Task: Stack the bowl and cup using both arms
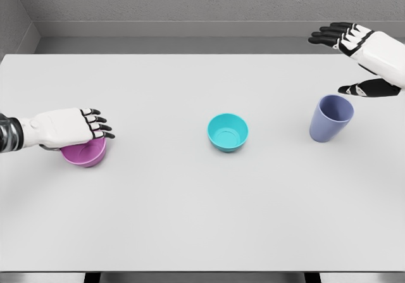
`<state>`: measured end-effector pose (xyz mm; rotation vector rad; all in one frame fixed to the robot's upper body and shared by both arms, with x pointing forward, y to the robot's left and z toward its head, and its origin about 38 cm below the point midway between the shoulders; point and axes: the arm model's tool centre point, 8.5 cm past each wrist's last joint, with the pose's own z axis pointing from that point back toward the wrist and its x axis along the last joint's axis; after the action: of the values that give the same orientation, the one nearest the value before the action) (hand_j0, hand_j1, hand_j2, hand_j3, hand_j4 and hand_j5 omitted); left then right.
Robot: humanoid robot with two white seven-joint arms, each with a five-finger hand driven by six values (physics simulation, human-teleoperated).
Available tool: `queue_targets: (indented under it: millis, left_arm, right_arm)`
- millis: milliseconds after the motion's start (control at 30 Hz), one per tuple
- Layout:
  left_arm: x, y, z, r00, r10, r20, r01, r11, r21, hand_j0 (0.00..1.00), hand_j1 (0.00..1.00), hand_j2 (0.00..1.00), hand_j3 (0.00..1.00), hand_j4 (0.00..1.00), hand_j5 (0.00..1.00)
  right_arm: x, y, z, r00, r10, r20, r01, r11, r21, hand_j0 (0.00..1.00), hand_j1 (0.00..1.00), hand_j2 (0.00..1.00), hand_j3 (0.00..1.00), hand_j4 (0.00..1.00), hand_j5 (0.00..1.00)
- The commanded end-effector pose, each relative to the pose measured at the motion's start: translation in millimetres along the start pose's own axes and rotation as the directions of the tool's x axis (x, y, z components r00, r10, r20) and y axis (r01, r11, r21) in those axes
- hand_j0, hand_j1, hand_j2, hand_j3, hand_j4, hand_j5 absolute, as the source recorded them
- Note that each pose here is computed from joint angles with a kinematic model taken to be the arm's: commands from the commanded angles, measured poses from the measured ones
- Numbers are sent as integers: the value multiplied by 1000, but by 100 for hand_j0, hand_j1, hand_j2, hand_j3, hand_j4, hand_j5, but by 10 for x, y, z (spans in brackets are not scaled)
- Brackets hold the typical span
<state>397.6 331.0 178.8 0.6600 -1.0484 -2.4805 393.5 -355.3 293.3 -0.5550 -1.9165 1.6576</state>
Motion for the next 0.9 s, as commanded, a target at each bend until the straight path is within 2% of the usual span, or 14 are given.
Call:
queue_targets:
  millis: [0,100,233,867]
  left_arm:
    - [6,13,7,1000,-7,0,7,1000,1,100,100,100,100,100,100]
    - [-17,-12,66,1000,-14,-8,14,1000,-15,100,100,100,100,100,100]
    - [19,-4,56,1000,-16,1,16,1000,-11,100,100,100,100,100,100]
    - [50,31,43,1000,-15,12,15,1000,4,100,100,100,100,100,100]
  right_arm:
    - [-24,-9,15,1000,-5,-8,5,1000,-5,100,100,100,100,100,100]
    - [-31,-4,16,1000,-7,-10,7,1000,-5,100,100,100,100,100,100]
    - [-93,27,37,999,-16,-31,16,1000,-7,100,100,100,100,100,100]
    - [-102,42,37,999,-18,-34,18,1000,-6,100,100,100,100,100,100]
